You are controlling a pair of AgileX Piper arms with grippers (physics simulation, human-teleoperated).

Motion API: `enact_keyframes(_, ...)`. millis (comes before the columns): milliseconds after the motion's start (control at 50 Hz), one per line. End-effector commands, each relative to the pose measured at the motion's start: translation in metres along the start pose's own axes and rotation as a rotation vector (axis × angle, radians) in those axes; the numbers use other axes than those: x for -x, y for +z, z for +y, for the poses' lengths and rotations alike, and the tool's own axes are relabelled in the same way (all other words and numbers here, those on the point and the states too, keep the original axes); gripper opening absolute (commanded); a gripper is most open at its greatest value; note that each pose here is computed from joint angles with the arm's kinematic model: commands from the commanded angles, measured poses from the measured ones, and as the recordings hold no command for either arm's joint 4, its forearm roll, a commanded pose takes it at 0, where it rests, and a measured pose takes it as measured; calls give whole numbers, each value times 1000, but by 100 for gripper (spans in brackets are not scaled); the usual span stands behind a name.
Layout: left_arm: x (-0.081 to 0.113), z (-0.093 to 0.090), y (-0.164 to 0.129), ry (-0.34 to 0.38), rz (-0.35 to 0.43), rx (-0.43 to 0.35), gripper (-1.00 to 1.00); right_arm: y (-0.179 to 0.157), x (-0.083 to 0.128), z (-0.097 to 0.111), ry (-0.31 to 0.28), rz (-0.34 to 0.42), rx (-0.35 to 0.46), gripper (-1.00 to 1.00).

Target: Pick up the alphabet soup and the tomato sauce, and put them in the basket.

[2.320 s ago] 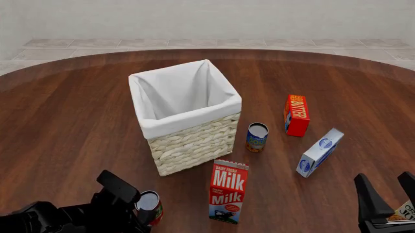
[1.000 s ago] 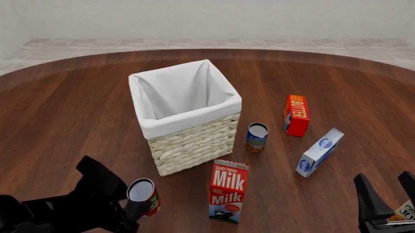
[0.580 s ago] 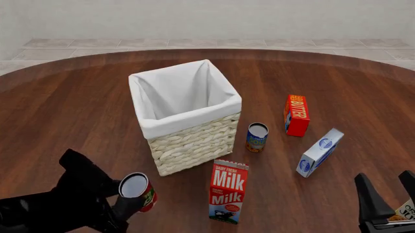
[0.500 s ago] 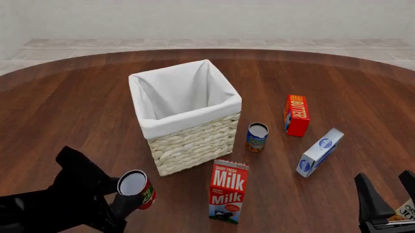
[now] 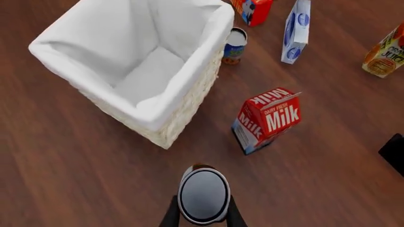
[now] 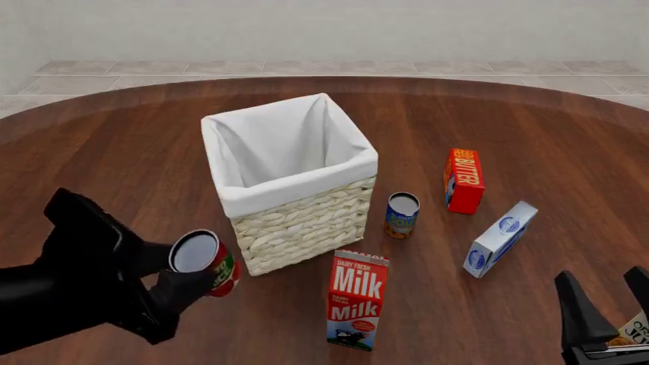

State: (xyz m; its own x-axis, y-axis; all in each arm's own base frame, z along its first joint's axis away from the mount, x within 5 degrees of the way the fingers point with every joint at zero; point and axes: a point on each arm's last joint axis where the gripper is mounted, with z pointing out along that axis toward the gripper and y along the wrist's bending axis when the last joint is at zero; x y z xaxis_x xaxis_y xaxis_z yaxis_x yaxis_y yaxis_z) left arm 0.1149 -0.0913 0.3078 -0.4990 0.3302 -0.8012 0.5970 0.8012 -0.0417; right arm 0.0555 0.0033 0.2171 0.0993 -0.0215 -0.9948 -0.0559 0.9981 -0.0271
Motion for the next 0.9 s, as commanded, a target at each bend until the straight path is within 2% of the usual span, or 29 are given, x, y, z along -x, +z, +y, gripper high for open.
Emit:
enact_keyframes(20,23,-3,-22,-12,-59,-13,-100,0,0,0,0,1,0,100)
enact_keyframes(180,40,-6,-37,-61,-104,-31,-100,0,-1,0,0,2,0,100)
enact_keyframes(260,48,-7,-42,-52,-121,-35,-100,0,-1,0,1,3,0,100)
enact_keyframes(460,64,1,-47,-21,-169,15,-100,0,-1,0,4,4,-1,100)
enact_keyframes(560,70,6,-44,15,-184,51,-100,0,-1,0,3,4,-3,100)
enact_keyframes(900,86,15,-36,38,-228,98,-100,0,-1,0,7,5,-8,100)
